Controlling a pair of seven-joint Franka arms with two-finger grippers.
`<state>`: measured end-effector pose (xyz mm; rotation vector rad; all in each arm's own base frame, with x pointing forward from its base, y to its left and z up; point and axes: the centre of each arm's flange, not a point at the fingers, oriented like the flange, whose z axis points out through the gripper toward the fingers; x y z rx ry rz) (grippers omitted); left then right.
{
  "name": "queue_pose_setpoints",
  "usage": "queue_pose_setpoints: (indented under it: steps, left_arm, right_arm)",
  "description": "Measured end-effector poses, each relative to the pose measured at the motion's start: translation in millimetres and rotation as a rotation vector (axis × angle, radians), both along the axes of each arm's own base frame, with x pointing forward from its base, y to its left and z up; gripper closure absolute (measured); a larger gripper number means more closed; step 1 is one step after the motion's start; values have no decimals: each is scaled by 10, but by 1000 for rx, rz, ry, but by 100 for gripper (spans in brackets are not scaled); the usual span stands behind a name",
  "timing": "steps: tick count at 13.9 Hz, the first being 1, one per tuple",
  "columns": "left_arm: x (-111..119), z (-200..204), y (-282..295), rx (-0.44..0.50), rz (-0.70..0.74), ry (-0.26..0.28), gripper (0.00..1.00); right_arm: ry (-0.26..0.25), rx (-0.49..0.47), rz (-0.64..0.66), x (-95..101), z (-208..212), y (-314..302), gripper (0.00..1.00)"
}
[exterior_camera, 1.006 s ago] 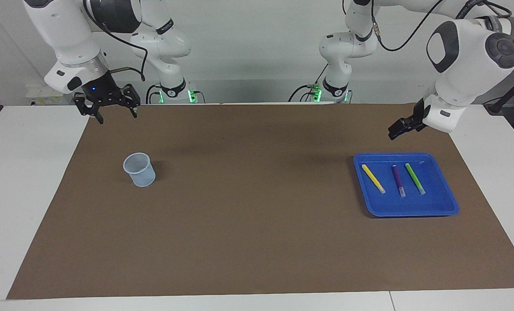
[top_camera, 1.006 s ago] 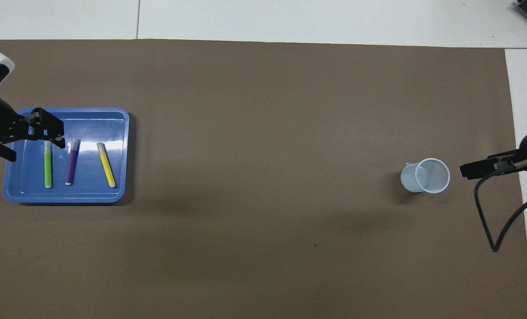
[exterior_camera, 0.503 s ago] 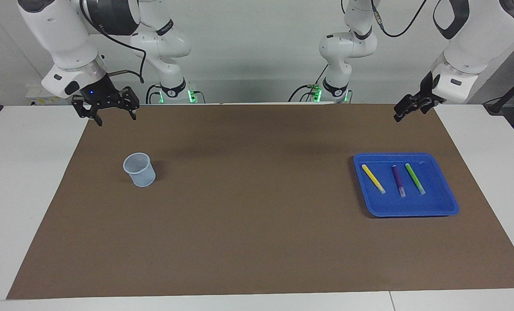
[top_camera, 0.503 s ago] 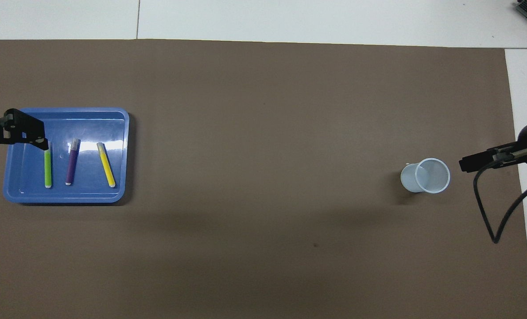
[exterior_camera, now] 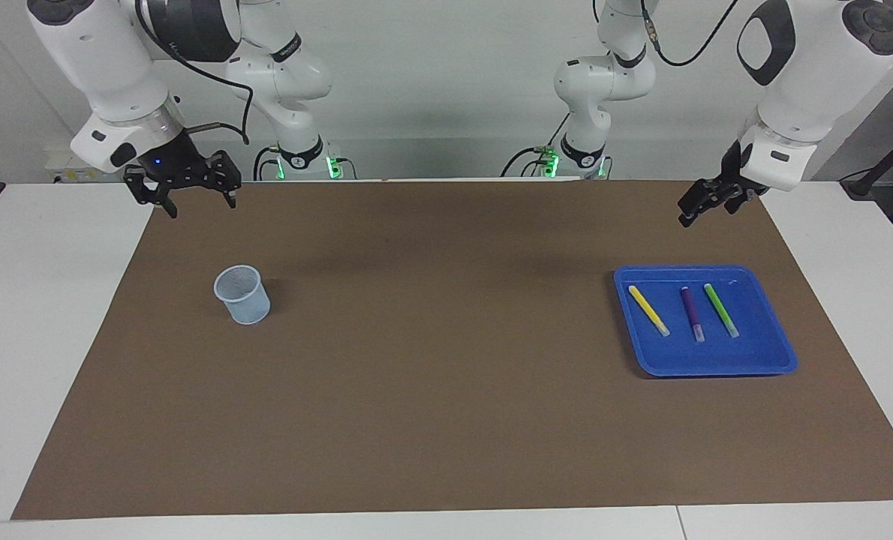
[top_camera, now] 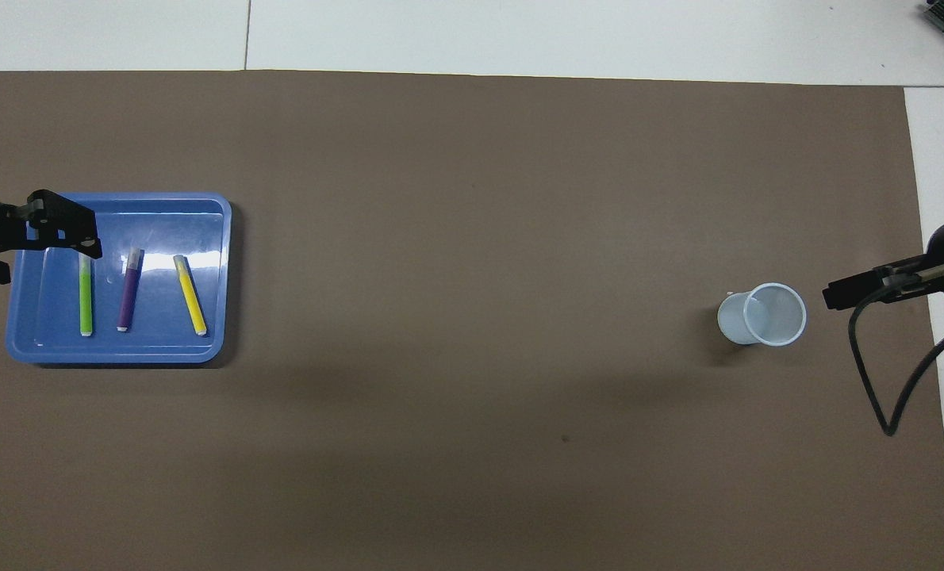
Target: Right arm passes pens to left for tray arrangement
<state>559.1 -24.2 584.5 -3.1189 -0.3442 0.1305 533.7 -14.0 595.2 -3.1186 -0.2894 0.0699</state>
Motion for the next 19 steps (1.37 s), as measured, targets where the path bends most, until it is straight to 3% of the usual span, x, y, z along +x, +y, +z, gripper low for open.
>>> queue_pose_setpoints:
  steps: [8, 12, 19]
  left_arm:
    - [-236, -293, 49, -4, -52, 23, 0]
    - [-195, -43, 20, -5, -57, -28, 0]
    - [-232, 278, 47, 9, -61, -30, 0]
  right_arm:
    - [3, 0, -4, -4, 2, -2, 0]
    - [3, 0, -4, -4, 2, -2, 0]
    - [2, 0, -3, -3, 4, 7, 0]
